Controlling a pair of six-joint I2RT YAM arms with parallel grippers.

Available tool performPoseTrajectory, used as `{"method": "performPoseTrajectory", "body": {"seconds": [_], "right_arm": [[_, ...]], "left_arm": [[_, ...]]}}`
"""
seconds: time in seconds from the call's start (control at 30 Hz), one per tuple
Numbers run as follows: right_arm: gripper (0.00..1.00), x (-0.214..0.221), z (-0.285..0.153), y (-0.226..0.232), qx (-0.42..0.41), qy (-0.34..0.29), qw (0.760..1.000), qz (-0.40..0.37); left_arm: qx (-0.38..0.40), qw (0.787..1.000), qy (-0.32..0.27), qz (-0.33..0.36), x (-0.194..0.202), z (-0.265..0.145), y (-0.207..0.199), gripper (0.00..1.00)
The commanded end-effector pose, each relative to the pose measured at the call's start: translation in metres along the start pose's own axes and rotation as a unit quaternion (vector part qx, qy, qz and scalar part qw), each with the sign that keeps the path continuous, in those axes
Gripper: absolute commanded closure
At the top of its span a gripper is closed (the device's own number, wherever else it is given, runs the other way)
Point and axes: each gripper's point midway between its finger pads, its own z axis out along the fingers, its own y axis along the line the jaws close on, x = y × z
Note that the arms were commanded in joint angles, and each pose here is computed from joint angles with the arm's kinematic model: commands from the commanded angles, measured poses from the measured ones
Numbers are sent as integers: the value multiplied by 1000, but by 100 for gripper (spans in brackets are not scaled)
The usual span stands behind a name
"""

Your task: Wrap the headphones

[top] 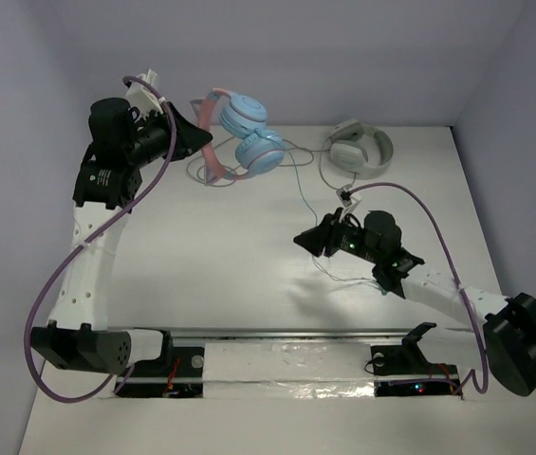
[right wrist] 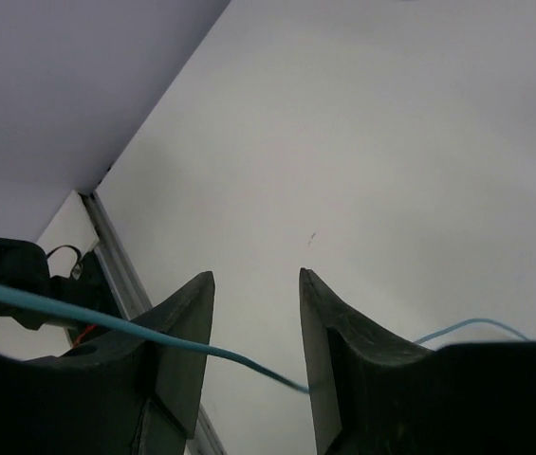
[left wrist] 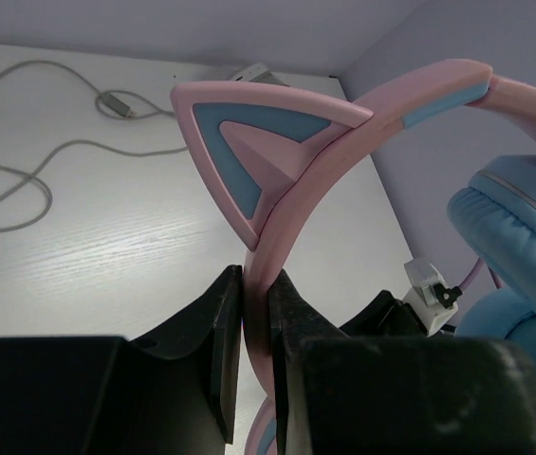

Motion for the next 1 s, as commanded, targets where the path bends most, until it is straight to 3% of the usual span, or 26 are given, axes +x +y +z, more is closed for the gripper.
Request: {"method": "performPoseTrajectory", "body": {"seconds": [0.0,0.13,0.2,0.23,0.27,0.4,0.5,0.67,0.77,0.97], "right_arm": [[53,-32,11,19,-42,-44,998,-23],[53,-28,20,13,-39,-35,998,-23],[59,-25,21,12,-42,-35,998,-18],[63,-21,20,11,-42,-32,999,-12],[79,-21,20,11,-41,-33,999,-9],[99,-22,16,16,-35,-19,999,11],[100,-19,14,17,7,12,1000,17],[100,-38,-16,-24,181,5,983,-3],[100,-81,-33,-37,267,-46,962,-21],[100,-163,-45,-28,329,-128,933,-76]], "left_arm": [[33,999,-22,3,-16,-6,-18,100],[18,999,-28,9,-21,-10,-15,100],[16,999,-30,11,-24,-8,-15,100],[16,999,-33,12,-27,-8,-16,100],[14,999,-34,11,-28,-7,-14,100],[-2,1000,-28,-5,-19,7,3,100],[-43,998,-36,-12,-14,15,28,100],[-115,993,-24,-11,11,19,70,100],[-143,990,-2,-9,43,14,89,100],[-187,981,50,6,95,-6,115,100]]}}
